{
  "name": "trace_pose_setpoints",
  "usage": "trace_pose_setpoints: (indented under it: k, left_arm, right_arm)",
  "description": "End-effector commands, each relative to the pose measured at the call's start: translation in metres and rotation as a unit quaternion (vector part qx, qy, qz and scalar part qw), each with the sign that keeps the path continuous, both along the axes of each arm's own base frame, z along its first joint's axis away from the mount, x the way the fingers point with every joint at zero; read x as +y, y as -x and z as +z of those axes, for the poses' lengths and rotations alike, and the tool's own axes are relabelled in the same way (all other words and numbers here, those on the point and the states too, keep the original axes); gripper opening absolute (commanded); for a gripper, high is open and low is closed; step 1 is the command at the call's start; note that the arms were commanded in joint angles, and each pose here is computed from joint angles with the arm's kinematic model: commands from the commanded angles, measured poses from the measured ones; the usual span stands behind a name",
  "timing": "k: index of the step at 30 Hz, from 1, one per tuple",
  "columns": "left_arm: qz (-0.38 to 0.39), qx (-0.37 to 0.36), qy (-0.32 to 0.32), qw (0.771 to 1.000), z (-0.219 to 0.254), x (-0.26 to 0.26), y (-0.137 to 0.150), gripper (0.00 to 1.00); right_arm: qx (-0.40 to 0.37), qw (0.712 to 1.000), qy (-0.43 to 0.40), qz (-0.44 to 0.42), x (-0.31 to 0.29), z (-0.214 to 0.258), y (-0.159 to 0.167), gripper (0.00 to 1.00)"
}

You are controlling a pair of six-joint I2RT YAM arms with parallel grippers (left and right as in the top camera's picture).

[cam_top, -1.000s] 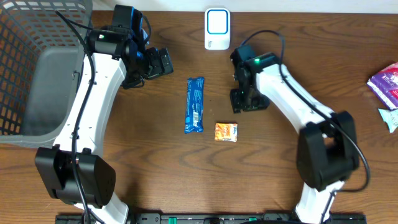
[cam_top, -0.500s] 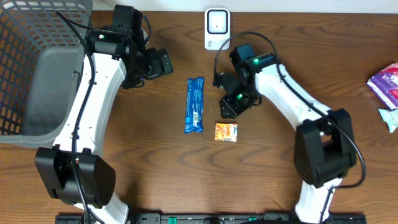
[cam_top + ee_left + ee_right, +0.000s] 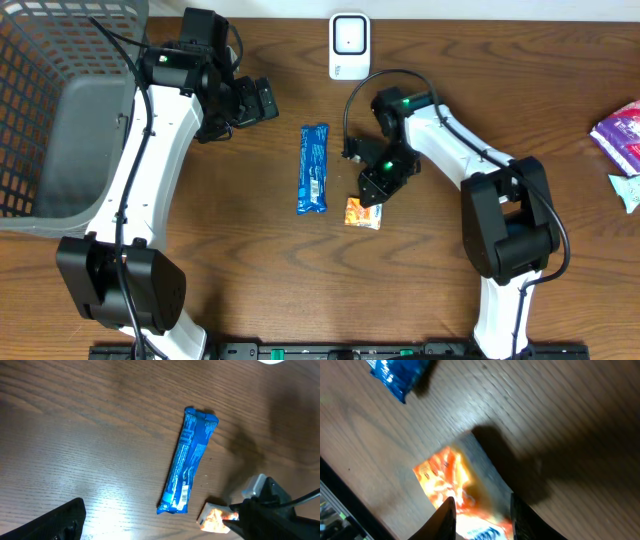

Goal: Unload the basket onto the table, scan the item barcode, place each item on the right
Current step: 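Reach the right gripper to the orange tissue pack and grasp it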

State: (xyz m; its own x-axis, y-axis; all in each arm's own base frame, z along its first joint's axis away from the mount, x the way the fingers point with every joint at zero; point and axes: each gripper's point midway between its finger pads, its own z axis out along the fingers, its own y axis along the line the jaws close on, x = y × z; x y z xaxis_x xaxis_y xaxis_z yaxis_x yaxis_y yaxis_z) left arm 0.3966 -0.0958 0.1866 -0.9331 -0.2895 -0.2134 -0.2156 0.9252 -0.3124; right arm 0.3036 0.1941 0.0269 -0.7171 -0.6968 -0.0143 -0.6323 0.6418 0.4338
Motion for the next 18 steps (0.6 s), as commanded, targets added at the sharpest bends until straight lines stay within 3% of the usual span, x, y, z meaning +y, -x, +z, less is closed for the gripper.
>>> trace_pose_setpoints:
  k: [1, 14, 16, 18]
  left_arm:
    - [-0.001, -0.003, -0.008, 1.000, 0.000, 0.004, -0.001, 0.98]
    - [-0.001, -0.003, -0.008, 1.000, 0.000, 0.004, -0.001, 0.98]
    - [-0.001, -0.003, -0.008, 1.000, 0.000, 0.004, -0.001, 0.98]
    - [-0.001, -0.003, -0.008, 1.000, 0.000, 0.004, -0.001, 0.98]
  right_arm:
    - [0.009, 1.000, -0.004, -0.005, -0.007, -0.002, 0.000, 0.31]
    - [0.032, 0.999, -0.036, 0.005, -0.001, -0.017, 0.020, 0.40]
    - [0.032, 0.999, -0.036, 0.005, -0.002, -0.023, 0.022, 0.38]
    - [0.031, 0.999, -0.038, 0.003, -0.001, -0.025, 0.023, 0.29]
